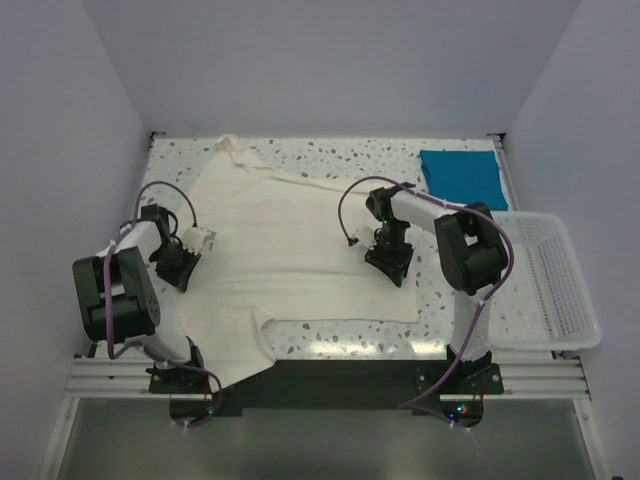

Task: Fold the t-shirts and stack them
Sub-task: Flatten the tshirt out, then fold the tshirt

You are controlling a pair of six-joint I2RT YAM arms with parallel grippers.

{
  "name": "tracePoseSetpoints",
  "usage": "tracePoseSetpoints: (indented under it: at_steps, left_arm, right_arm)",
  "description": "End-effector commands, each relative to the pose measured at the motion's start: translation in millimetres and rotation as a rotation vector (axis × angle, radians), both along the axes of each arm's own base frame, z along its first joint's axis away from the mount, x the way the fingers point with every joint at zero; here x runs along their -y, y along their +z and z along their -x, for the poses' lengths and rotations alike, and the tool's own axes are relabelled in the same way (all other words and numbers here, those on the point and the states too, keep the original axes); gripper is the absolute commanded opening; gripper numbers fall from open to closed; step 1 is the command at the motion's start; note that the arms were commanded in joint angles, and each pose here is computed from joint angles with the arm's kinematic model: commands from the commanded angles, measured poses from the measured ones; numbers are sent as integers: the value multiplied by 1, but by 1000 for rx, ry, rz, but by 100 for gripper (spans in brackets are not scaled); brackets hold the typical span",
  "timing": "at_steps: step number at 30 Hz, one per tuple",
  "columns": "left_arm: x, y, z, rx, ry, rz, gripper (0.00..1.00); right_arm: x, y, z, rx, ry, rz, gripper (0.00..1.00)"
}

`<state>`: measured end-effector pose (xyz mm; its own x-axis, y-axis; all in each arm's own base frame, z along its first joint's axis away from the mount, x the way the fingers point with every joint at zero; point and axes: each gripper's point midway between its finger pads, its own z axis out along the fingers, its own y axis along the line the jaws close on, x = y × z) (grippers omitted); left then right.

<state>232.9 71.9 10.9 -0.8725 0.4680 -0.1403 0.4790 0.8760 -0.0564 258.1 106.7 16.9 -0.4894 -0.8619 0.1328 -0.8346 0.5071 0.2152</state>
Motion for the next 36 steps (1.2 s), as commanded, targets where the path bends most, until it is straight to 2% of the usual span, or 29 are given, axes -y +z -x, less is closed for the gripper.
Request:
tracePoseSetpoints:
  at_steps: [1,5,6,8,9,10,11,12,14,15,16,17,18,20,21,23,24,26,31,34,36]
  left_arm:
    - [-5,-9,56,-140,-70,-37,20]
    - [4,1,72,-160,-127,8,18]
    - [11,6,78,-179,-144,46,18]
    - [16,24,53,-84,-159,121,22]
    - [21,34,45,-67,-164,167,29]
    - [15,59,6,41,-163,169,34]
    - [22,67,-17,87,-147,238,38]
    - [15,97,-59,208,-146,230,43]
    - [18,108,-106,274,-80,314,47]
    - [13,117,-133,338,-63,314,49]
    - [5,145,-168,431,-17,310,50]
    - [1,137,-189,435,11,328,50]
    - [-8,162,-222,543,11,314,52]
    - [-15,153,-253,559,85,337,55]
    - [-22,170,-278,644,88,322,55]
    - [-27,162,-299,664,150,346,57]
    - [-30,169,-315,721,144,336,57]
    - [-37,167,-335,781,173,291,60]
    - [-27,152,-355,809,192,274,62]
    - [-24,143,-363,824,188,256,62]
    - [-21,137,-368,834,161,247,64]
  right_arm:
    - [0,1,19,-27,36,-11,44]
    - [-13,18,46,-87,86,-85,44]
    - [-22,30,62,-162,70,-148,44]
    - [-36,55,53,-149,56,-230,44]
    - [-44,65,43,-122,19,-284,45]
    - [-55,82,14,-24,-1,-331,45]
    - [-58,90,-4,29,-60,-342,45]
    - [-60,105,-44,166,-88,-365,46]
    - [-61,110,-90,302,-148,-363,46]
    - [-58,121,-119,396,-177,-363,46]
    - [-47,121,-141,481,-199,-297,48]
    - [-45,108,-156,494,-195,-264,49]
    - [-43,115,-179,563,-193,-258,49]
    - [-35,92,-201,570,-174,-195,51]
    - [-35,95,-216,599,-176,-198,52]
    - [-35,76,-226,576,-168,-184,53]
    - [-36,78,-235,600,-163,-187,54]
    - [-38,69,-242,603,-142,-183,56]
    - [-31,48,-246,589,-110,-132,58]
    - [-24,36,-245,592,-96,-97,57]
    - [-20,29,-246,595,-89,-71,52]
